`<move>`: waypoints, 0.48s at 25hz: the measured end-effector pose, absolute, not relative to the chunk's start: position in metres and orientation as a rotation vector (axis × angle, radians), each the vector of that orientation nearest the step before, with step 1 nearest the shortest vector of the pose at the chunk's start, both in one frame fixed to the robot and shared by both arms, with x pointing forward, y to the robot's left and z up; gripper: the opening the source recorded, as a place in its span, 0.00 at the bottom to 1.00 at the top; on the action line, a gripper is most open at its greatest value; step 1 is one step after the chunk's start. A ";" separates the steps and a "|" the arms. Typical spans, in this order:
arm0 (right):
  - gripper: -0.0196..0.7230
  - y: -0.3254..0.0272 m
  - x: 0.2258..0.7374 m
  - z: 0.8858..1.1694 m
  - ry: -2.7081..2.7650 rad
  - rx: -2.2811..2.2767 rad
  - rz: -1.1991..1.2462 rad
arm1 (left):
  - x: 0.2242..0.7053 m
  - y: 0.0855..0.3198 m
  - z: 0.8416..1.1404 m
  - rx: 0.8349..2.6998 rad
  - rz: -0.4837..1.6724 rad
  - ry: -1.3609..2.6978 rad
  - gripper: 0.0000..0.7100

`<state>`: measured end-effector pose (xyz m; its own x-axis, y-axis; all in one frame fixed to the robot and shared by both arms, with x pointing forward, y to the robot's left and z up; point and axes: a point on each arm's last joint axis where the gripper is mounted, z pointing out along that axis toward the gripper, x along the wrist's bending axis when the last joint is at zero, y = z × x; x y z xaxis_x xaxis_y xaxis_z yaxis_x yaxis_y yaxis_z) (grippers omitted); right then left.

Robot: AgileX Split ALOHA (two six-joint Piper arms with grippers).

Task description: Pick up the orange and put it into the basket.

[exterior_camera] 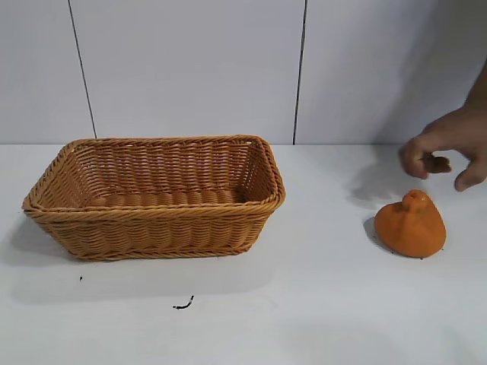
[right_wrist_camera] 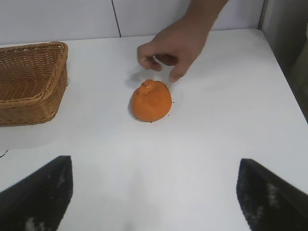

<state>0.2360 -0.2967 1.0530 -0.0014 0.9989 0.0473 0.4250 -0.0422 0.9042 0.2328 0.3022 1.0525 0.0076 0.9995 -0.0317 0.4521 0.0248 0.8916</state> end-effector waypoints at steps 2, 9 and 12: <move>0.88 -0.297 0.236 1.053 1.513 1.557 1.012 | 0.233 0.302 1.053 1.528 0.917 1.547 0.94; 0.88 -0.297 0.241 1.055 1.555 1.601 0.968 | 0.233 0.302 1.053 1.528 0.917 1.547 0.94; 0.88 -0.297 0.258 1.067 1.639 1.688 0.882 | 0.233 0.302 1.053 1.528 0.917 1.547 0.94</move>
